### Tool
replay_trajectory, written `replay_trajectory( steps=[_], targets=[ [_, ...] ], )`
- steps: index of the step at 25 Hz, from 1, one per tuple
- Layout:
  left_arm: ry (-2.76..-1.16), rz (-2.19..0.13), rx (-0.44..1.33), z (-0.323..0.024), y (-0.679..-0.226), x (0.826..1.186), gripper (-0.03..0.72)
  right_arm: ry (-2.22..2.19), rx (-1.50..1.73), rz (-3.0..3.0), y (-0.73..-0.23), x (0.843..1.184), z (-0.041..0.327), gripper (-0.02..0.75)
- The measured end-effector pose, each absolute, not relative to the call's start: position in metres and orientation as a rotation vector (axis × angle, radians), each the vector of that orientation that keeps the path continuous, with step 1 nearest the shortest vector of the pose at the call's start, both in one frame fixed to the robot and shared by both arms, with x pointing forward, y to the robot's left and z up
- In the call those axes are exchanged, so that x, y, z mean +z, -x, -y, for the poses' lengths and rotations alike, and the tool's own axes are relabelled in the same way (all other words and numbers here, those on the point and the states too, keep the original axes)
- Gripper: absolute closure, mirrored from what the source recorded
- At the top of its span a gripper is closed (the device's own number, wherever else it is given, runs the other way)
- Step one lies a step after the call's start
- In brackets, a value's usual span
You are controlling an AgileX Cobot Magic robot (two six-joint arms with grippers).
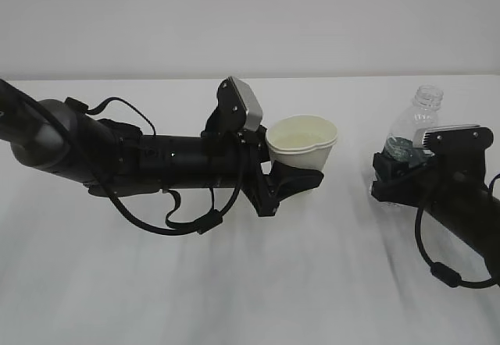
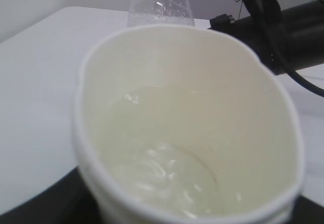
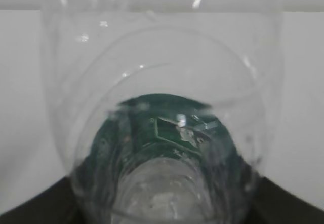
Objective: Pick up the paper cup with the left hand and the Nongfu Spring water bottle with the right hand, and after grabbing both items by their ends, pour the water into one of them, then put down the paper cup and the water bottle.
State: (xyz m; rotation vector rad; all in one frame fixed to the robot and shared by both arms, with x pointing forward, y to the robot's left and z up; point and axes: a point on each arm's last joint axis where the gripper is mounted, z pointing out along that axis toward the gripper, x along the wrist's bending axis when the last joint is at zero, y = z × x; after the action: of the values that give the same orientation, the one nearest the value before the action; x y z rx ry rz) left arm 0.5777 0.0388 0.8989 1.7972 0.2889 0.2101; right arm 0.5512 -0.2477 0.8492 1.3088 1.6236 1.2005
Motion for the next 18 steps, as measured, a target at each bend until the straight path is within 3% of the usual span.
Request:
replay_trajectory(
  steps=[18],
  targets=[
    [-1.797, -0.289, 0.210, -0.0388, -0.5777, 0.8989, 0.253, -1.308, 1.204, -1.652, -0.5425, 0.8462, 0.2471, 0.333]
  ],
)
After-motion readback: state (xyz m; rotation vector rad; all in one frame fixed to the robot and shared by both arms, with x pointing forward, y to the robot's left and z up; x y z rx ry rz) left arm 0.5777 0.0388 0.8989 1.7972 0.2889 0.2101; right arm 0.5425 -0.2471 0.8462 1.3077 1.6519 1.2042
